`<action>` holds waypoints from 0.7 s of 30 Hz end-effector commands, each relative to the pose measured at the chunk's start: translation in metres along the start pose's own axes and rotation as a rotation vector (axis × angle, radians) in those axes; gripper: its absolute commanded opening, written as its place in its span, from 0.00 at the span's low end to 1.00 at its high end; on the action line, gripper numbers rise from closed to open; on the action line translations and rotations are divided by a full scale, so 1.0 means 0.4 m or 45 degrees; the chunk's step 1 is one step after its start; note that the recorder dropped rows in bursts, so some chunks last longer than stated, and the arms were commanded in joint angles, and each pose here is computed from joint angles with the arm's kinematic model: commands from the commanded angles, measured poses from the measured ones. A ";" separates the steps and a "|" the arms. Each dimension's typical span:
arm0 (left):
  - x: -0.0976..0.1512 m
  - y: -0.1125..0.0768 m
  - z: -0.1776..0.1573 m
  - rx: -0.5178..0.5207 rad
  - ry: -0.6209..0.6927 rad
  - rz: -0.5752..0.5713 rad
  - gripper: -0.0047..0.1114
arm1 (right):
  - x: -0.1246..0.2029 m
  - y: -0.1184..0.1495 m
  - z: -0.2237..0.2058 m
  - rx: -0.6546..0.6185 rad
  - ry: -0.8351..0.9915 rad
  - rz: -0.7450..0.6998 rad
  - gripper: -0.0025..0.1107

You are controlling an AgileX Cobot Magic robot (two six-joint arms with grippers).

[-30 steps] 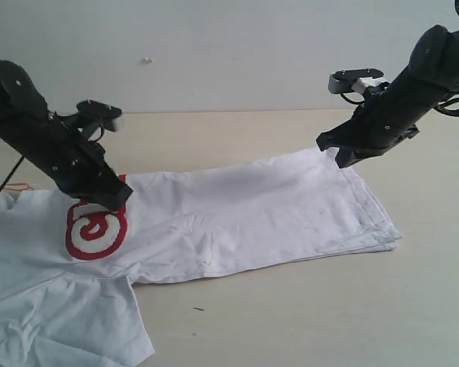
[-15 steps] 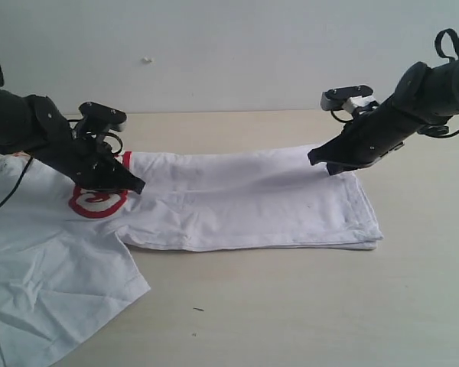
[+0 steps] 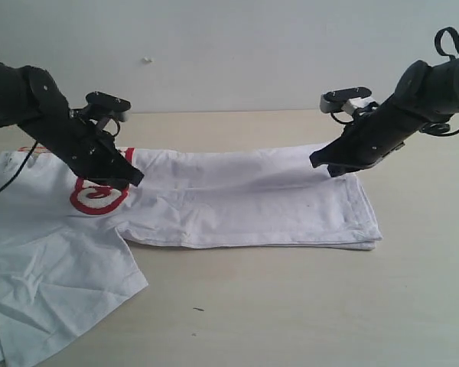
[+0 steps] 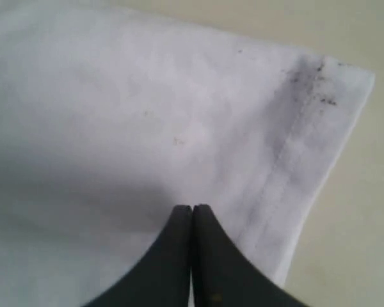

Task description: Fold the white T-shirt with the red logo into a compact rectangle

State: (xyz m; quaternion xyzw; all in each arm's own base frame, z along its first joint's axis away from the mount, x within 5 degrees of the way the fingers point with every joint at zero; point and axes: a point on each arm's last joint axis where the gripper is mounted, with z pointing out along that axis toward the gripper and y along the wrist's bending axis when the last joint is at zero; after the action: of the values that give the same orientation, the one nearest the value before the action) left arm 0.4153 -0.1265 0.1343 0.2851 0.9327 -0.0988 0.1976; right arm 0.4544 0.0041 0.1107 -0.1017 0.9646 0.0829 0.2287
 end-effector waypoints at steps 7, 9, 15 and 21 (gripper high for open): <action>0.063 -0.088 -0.219 -0.134 0.134 0.123 0.04 | -0.057 0.021 -0.132 0.017 -0.121 -0.003 0.02; 0.104 -0.117 -0.235 -0.210 0.225 0.179 0.04 | -0.056 0.022 -0.132 0.012 -0.113 0.000 0.02; 0.222 -0.264 -0.251 -0.134 0.355 0.283 0.04 | -0.043 0.026 -0.106 -0.041 -0.073 0.057 0.02; 0.336 -0.387 -0.205 -0.067 0.450 0.440 0.13 | -0.029 0.024 -0.074 -0.060 -0.035 0.083 0.02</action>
State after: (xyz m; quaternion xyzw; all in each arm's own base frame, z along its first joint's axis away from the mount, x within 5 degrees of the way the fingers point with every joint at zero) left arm 0.2162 -0.1557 0.1701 0.4341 0.8993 0.0116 0.0522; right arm 0.4491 0.0082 0.1475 -0.0793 0.9610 0.1096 0.2410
